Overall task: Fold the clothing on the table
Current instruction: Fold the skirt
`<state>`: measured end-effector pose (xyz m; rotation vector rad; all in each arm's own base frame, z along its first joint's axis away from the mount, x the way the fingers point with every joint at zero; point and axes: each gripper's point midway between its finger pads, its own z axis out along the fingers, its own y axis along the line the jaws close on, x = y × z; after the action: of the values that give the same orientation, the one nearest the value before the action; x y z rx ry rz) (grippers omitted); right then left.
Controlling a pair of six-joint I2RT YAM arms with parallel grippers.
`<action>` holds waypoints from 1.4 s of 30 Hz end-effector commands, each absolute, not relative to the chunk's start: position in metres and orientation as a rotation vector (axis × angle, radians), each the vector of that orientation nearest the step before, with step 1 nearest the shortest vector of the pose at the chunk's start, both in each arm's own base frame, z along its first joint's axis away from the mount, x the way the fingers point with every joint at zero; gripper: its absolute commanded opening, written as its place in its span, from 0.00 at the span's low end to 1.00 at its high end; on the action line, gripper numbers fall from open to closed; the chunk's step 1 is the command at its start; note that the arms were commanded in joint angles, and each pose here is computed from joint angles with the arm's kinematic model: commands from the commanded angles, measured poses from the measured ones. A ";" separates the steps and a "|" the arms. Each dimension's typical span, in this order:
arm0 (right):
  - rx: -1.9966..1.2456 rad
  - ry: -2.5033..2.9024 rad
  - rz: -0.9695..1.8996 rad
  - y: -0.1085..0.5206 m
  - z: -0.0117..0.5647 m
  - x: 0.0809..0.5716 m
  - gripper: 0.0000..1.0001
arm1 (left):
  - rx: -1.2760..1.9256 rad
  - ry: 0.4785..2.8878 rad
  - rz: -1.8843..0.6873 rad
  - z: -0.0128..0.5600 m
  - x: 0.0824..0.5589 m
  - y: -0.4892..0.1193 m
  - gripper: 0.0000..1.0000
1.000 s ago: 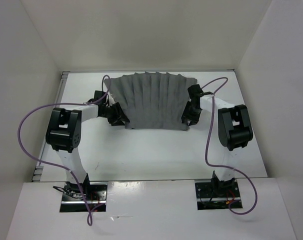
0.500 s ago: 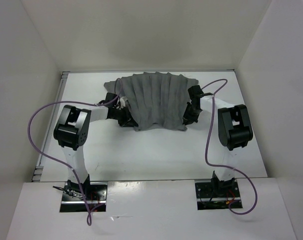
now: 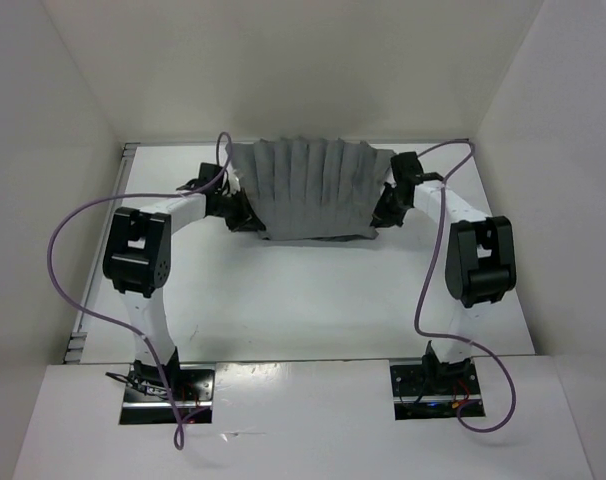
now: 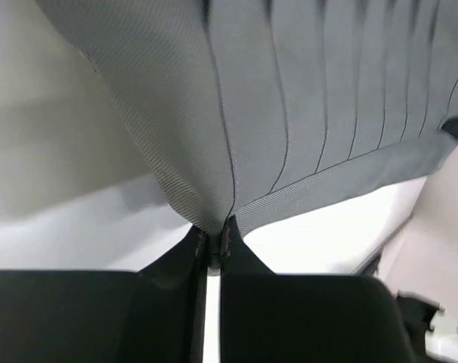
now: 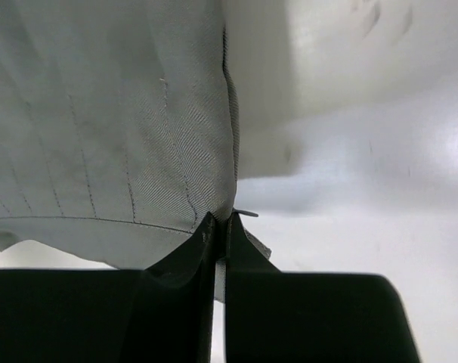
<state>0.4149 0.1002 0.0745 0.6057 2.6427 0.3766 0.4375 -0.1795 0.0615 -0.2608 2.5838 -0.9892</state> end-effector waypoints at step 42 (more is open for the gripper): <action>0.718 2.460 0.606 0.131 0.182 0.380 0.00 | -0.590 2.527 -0.817 0.134 0.338 -0.099 0.00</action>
<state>0.3437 0.1621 0.1727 0.7117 2.5836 0.7406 0.3158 -0.1236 0.1406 -0.5320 2.5621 -0.9498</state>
